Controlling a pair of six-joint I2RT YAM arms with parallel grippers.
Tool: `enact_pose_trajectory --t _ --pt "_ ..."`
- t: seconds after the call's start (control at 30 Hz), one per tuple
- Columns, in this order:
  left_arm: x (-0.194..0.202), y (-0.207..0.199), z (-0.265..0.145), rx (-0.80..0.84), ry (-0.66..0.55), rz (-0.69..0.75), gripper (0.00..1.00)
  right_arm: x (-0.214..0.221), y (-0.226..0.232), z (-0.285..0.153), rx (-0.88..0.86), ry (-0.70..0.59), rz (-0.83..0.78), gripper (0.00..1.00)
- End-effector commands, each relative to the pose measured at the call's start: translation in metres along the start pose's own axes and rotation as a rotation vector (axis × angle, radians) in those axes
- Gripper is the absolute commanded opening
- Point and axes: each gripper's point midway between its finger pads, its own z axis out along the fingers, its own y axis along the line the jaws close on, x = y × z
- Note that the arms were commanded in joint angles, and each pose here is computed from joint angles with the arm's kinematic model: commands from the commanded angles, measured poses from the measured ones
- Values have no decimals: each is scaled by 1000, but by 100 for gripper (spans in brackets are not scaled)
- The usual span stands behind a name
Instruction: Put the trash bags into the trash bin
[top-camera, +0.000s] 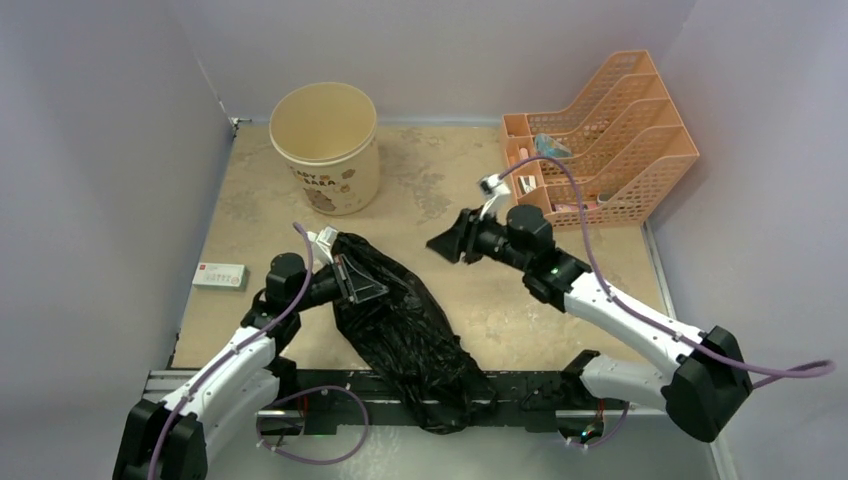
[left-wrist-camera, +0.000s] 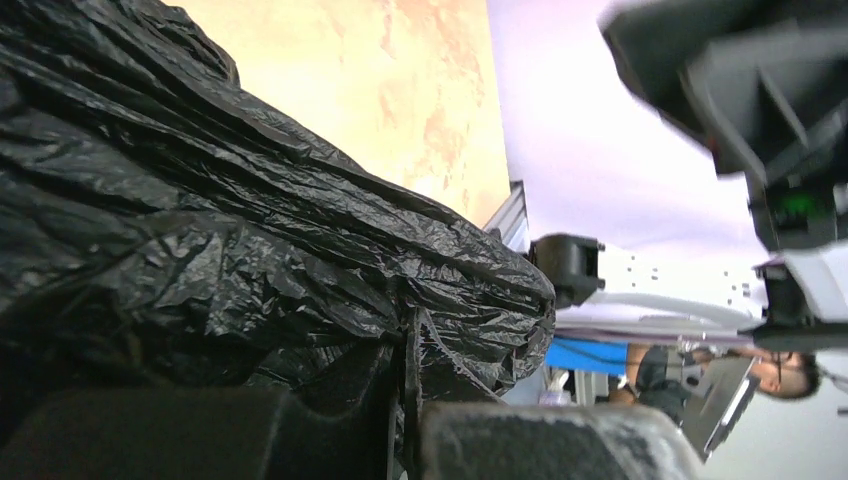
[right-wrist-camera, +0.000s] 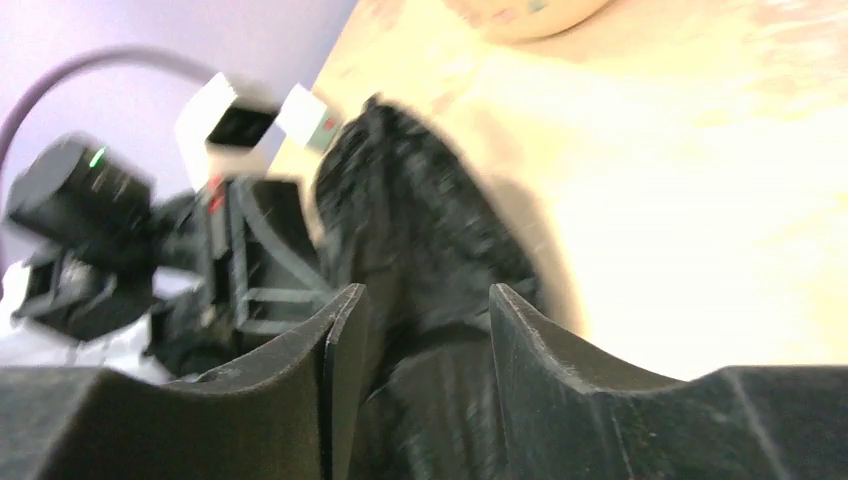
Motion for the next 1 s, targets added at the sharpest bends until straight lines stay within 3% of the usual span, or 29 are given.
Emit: enact_pose_trajectory --t 0.0,0.23,0.43,0.5,0.6,0.7,0.9,0.97 --pt "12 -22 -8 143 56 164 0 -10 -48 2 134 -45 91 53" --pt "18 -44 -13 261 118 288 0 70 -37 33 -123 265 135 74" --pt "18 -57 -16 343 118 370 0 99 -33 31 -219 335 178 81" --pt "20 -60 -17 365 119 381 0 100 -28 29 -253 345 183 69" --pt "18 -59 -16 359 108 381 0 93 -26 25 -230 311 196 25" --pt "13 -58 -15 325 97 376 0 65 -50 23 -27 175 178 0" --pt "-9 -47 -12 139 24 335 0 6 -106 -10 339 -117 182 0" --pt "-20 -39 -11 43 -6 313 0 -6 -122 -22 393 -162 197 0"
